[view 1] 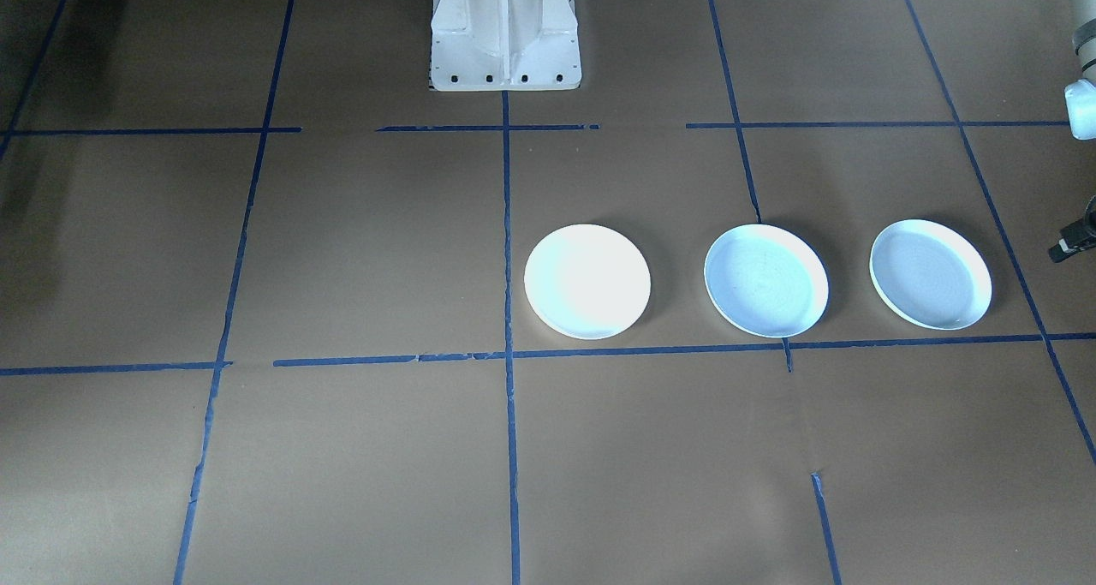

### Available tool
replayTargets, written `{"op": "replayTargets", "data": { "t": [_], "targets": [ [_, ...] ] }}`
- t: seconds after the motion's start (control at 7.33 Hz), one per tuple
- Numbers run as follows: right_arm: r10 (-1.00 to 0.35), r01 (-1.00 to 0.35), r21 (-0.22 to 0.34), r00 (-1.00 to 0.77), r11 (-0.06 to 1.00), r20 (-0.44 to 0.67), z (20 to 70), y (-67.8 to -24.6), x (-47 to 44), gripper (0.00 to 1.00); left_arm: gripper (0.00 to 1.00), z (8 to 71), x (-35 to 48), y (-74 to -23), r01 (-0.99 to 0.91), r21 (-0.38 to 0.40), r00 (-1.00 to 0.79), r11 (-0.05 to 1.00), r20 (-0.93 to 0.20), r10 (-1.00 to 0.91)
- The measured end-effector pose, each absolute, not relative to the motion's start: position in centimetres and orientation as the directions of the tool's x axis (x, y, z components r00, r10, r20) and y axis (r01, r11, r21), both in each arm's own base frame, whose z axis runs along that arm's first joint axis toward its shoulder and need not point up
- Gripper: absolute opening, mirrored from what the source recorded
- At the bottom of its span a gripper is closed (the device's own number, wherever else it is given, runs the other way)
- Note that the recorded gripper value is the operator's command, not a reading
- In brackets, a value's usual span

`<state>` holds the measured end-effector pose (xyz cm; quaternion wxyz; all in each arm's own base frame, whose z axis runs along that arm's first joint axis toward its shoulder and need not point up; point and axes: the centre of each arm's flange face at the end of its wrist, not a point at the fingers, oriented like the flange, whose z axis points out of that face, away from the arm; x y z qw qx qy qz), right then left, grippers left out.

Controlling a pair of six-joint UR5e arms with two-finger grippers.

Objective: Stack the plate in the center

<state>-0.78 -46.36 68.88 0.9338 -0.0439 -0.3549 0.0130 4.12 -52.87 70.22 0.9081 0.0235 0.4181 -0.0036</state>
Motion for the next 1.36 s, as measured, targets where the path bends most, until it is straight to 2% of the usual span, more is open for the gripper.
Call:
{"op": "replayTargets", "data": {
  "t": [0.82, 1.09, 1.23, 1.36],
  "targets": [
    [0.056, 0.007, -0.092, 0.748, 0.996, 0.662, 68.9, -46.4, -0.8, 1.00, 0.99, 70.6, 11.5, -55.2, -0.090, 0.041, 0.635, 0.995, -0.767, 0.089],
    [0.055, 0.007, -0.091, 0.748, 0.996, 0.662, 68.9, -46.4, -0.8, 1.00, 0.89, 70.5, 13.0, -55.2, -0.119, 0.026, 0.613, 0.993, -0.785, 0.094],
    [0.055, 0.007, -0.090, 0.748, 0.996, 0.662, 68.8, -46.4, -0.8, 1.00, 0.88, 70.6, 13.8, -55.0, -0.134, 0.019, 0.602, 0.991, -0.793, 0.096],
    [0.054, 0.007, -0.089, 0.748, 0.996, 0.662, 68.8, -46.4, -0.8, 1.00, 0.79, 70.7, 14.4, -54.8, -0.147, 0.014, 0.598, 0.989, -0.795, 0.100]
  ]
}}
